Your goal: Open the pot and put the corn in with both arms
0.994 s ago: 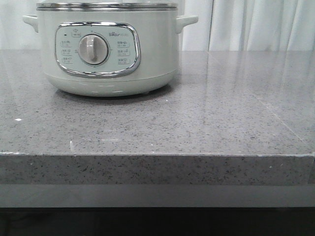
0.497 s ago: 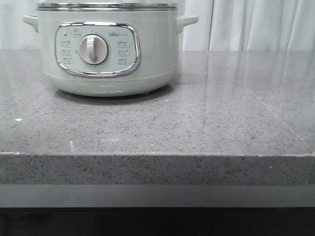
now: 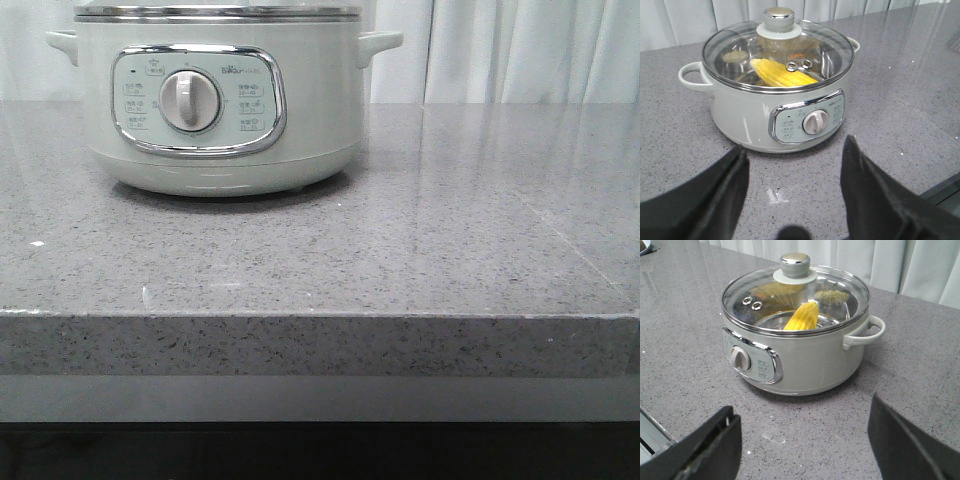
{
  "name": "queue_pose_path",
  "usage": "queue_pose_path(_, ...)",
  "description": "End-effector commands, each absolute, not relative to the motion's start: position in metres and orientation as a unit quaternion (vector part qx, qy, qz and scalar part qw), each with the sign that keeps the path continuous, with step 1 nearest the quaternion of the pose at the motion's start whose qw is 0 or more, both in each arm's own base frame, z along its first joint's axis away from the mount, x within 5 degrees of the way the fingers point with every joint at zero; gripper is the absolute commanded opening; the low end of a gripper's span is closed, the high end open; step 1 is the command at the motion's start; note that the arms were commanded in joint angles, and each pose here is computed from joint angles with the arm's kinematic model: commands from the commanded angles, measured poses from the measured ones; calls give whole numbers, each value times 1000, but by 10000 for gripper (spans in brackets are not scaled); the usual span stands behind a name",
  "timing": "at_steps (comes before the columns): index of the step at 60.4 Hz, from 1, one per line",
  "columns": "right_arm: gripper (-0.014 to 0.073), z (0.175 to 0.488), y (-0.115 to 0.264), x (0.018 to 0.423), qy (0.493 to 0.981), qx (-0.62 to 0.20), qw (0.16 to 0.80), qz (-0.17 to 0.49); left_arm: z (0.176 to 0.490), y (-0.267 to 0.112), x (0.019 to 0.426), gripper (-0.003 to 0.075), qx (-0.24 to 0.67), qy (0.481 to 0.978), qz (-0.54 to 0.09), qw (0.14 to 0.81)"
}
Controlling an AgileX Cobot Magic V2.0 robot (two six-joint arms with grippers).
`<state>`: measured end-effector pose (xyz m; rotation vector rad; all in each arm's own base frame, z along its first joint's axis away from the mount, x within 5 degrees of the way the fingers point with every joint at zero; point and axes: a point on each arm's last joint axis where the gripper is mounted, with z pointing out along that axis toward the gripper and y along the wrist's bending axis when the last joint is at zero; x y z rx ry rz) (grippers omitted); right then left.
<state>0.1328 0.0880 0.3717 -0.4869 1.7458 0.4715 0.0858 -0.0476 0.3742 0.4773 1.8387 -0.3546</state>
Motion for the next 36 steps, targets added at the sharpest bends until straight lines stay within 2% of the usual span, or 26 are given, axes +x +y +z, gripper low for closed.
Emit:
queue_pose_path(1,467,386,88,134,722,-200,628,210,389,-48,86,314,195,753,-162,607)
queue_pose_path(18,29,384,89,136,728,-202,621,208,389,-47,87,-1,200,751,-146,612)
queue_pose_path(21,-20,384,89,136,728,-202,621,208,389,-46,87,-20,201,750,-143,614)
queue_pose_path(26,-73,384,89,136,728,-202,621,208,390,-46,88,-20,201,747,-142,617)
queue_pose_path(36,-66,384,89,135,729,-202,620,208,390,-46,88,-20,201,747,-142,617)
